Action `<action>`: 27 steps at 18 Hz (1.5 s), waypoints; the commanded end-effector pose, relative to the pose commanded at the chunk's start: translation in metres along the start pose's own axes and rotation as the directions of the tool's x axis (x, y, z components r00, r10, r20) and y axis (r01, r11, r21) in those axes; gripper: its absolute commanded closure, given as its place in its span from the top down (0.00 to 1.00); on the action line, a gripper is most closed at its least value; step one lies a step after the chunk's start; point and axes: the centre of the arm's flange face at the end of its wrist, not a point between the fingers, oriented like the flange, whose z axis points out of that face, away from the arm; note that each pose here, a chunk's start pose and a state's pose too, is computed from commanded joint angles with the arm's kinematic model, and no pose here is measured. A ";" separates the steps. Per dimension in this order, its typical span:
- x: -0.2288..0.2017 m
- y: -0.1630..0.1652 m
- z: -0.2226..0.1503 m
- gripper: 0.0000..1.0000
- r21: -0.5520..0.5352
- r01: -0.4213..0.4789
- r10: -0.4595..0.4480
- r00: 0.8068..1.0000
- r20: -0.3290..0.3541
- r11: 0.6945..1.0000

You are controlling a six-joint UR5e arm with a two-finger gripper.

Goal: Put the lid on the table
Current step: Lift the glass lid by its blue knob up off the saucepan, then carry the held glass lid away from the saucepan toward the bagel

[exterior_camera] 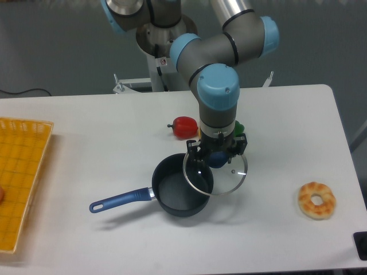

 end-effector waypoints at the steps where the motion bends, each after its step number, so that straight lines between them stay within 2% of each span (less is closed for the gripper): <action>1: -0.001 0.000 0.000 0.48 0.000 0.000 0.000 1.000 0.000 1.000; 15: -0.029 0.005 0.004 0.48 -0.008 -0.038 0.038 0.999 -0.002 0.999; 27: -0.082 0.013 0.020 0.48 -0.024 -0.097 0.097 0.995 -0.007 0.995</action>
